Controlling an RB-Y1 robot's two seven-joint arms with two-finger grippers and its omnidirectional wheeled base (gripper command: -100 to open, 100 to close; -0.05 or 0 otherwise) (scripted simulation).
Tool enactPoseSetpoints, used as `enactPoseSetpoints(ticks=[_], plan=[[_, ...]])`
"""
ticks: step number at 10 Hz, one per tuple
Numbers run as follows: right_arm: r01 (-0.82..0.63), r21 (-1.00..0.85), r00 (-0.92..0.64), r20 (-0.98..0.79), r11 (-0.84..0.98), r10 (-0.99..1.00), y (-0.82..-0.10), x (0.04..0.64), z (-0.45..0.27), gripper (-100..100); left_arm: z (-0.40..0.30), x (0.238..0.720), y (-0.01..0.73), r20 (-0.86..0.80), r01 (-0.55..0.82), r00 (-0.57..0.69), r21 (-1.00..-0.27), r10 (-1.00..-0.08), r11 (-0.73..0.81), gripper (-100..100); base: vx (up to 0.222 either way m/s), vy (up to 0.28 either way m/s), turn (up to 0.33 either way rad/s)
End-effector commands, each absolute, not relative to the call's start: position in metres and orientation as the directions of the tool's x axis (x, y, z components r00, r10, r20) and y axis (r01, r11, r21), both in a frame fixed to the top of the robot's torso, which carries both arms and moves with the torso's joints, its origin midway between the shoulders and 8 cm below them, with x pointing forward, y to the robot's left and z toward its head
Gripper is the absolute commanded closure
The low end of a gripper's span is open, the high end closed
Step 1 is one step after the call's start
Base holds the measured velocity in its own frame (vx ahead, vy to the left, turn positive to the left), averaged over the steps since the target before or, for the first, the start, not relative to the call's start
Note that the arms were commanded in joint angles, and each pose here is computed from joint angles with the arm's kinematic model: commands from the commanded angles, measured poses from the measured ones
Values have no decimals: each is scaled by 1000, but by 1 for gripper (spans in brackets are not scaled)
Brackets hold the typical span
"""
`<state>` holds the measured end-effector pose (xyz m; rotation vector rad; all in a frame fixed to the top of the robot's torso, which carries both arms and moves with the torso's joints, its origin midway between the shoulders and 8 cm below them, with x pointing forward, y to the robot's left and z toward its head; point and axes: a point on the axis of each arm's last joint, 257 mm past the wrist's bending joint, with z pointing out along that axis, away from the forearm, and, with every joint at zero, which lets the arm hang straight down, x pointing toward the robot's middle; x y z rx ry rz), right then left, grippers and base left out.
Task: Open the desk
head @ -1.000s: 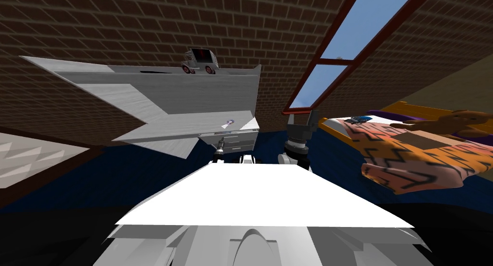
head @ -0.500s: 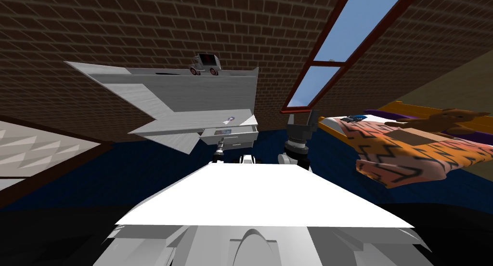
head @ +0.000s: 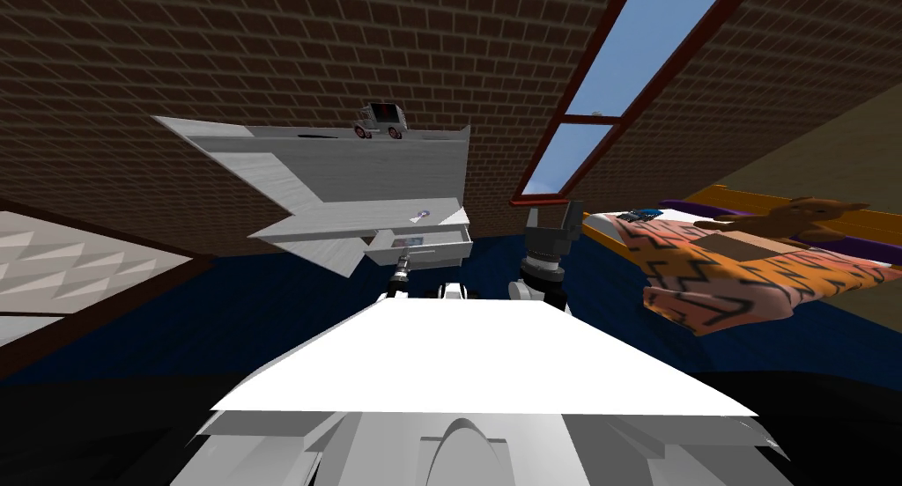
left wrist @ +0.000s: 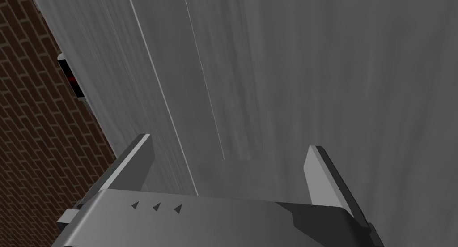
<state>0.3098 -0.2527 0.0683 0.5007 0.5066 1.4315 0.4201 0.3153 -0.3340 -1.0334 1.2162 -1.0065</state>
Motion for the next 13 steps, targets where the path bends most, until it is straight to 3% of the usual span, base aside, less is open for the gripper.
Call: enactPoseSetpoints(ticks=[1,7,8,13], plan=[[-793,605,73,-28,75,997,-253,310,68,0,-321,434,322,-229,41,84,-972,-970,233,-100,-46,-19,-11],[-793,605,73,-28,75,997,-253,310,68,0,-295,453,331,-229,42,88,-972,-969,233,-100,-43,-17,-7],[-793,605,73,-29,75,997,-253,310,68,0,-295,453,331,-228,40,89,-972,-970,232,0,-5,-2,0],[-793,605,73,-29,75,997,-253,310,68,0,-295,453,331,-228,40,89,-972,-970,233,0,0,0,0]])
